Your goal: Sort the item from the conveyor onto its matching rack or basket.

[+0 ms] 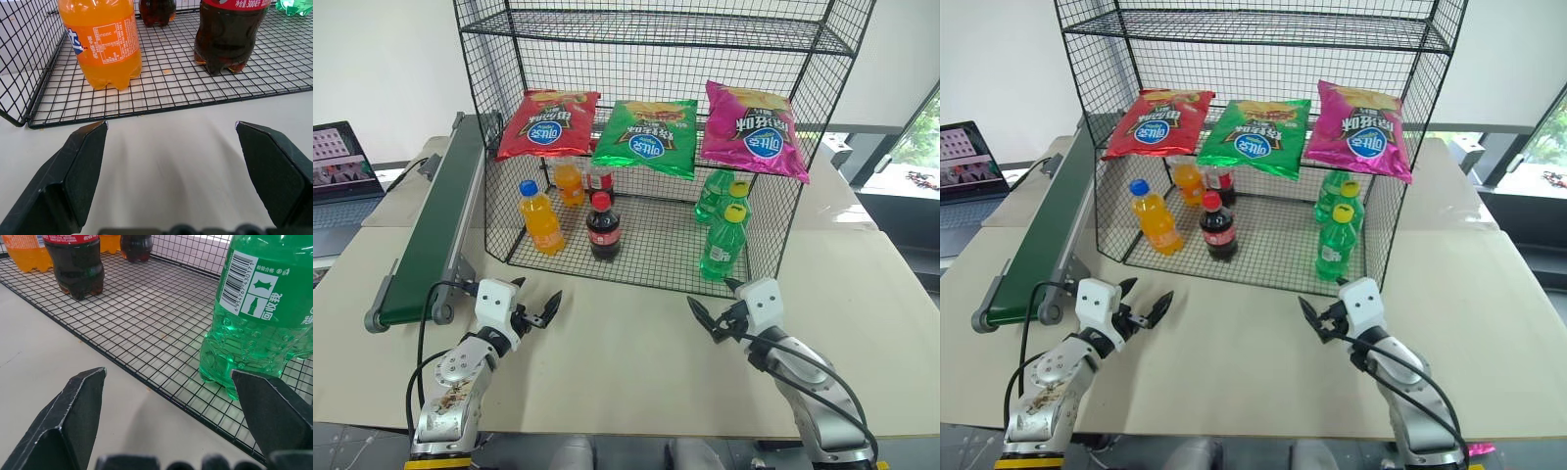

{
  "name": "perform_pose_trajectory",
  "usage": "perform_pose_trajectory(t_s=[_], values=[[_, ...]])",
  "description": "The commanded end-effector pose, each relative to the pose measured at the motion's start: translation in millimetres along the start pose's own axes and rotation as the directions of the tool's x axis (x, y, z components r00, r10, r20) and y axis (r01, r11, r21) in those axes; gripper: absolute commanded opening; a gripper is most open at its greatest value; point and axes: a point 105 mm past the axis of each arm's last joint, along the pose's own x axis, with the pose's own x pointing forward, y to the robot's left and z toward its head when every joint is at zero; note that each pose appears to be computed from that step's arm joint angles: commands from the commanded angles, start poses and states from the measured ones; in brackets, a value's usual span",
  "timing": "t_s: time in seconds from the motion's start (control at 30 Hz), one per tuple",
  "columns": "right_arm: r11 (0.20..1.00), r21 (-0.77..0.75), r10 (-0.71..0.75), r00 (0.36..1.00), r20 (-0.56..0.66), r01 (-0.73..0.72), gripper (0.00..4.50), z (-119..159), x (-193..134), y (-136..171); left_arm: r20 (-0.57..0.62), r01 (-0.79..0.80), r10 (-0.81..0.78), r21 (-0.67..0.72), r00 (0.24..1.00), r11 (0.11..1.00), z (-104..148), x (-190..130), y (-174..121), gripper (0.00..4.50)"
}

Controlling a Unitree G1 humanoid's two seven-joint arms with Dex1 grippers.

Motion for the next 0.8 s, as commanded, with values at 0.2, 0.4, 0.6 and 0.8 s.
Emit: perform_pose_trajectory(t_s=[0.2, 0.4, 0.6, 0.8], values=[[0.999, -0.048, 0.025, 0.997, 0.07, -0.022, 4.5, 19, -3, 1, 0.036, -0.143, 0.14, 0.079, 0.989, 0.987, 13, 1, 18, 4.45], [0.999, -0.046, 0.032, 0.997, 0.074, -0.029, 4.5, 20, -3, 3, 0.053, -0.099, 0.097, 0.041, 0.994, 0.994, 18, 2, 16, 4.45], [0.999, -0.044, 0.031, 0.997, 0.073, -0.028, 4.5, 20, -2, 4, 0.058, -0.096, 0.094, 0.039, 0.994, 0.995, 19, 1, 16, 4.45], [0.998, -0.051, 0.041, 0.997, 0.072, -0.037, 4.5, 21, -3, 6, 0.055, -0.078, 0.075, 0.043, 0.996, 0.996, 18, 0, 14, 4.45]])
